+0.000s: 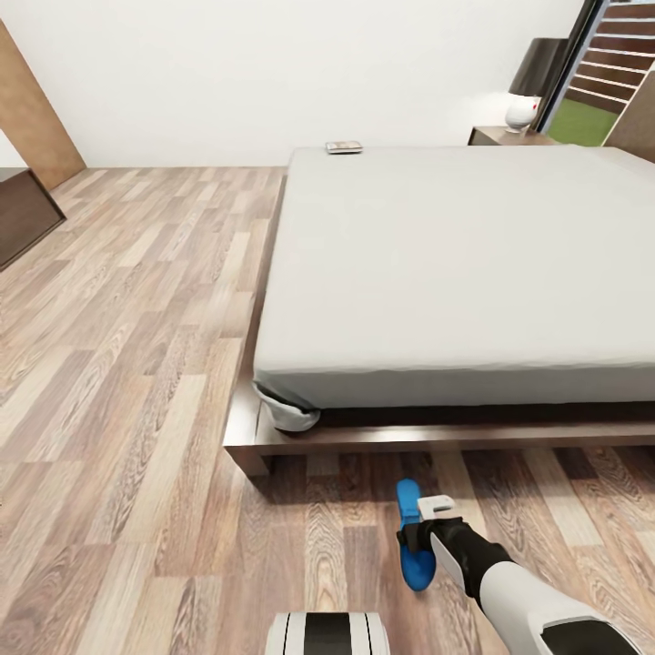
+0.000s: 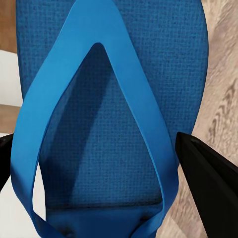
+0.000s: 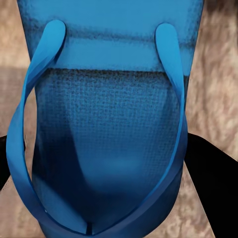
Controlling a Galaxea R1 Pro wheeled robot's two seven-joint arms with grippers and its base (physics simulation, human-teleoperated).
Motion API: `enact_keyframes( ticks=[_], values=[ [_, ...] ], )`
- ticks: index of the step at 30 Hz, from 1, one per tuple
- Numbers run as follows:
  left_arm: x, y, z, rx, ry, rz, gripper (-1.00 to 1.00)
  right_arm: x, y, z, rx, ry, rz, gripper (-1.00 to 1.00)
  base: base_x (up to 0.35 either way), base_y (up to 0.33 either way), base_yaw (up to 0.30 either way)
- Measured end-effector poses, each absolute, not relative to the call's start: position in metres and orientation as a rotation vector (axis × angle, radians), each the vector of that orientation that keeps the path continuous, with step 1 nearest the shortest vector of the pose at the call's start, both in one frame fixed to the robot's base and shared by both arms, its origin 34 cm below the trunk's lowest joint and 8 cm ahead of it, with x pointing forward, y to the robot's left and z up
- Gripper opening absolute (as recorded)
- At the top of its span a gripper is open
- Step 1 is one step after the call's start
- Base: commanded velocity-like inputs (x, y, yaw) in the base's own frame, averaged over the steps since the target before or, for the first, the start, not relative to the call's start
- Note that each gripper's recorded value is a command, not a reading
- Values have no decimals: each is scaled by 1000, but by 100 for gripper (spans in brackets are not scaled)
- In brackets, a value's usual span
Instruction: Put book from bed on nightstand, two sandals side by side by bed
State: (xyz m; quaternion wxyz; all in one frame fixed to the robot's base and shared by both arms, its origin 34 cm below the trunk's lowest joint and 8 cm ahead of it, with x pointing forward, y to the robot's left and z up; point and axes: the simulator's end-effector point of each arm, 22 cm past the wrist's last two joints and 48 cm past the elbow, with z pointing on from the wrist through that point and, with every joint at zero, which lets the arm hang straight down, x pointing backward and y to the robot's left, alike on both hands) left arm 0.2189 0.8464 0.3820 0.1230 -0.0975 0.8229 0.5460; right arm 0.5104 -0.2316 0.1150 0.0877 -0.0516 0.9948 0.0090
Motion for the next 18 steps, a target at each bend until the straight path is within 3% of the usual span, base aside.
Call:
enact_keyframes(
  ticks=[18],
  values=[
    [219,846,382,-283,2401,1591,-100,509,-231,115,-152,2965,27,-100,0,11,0]
  ],
)
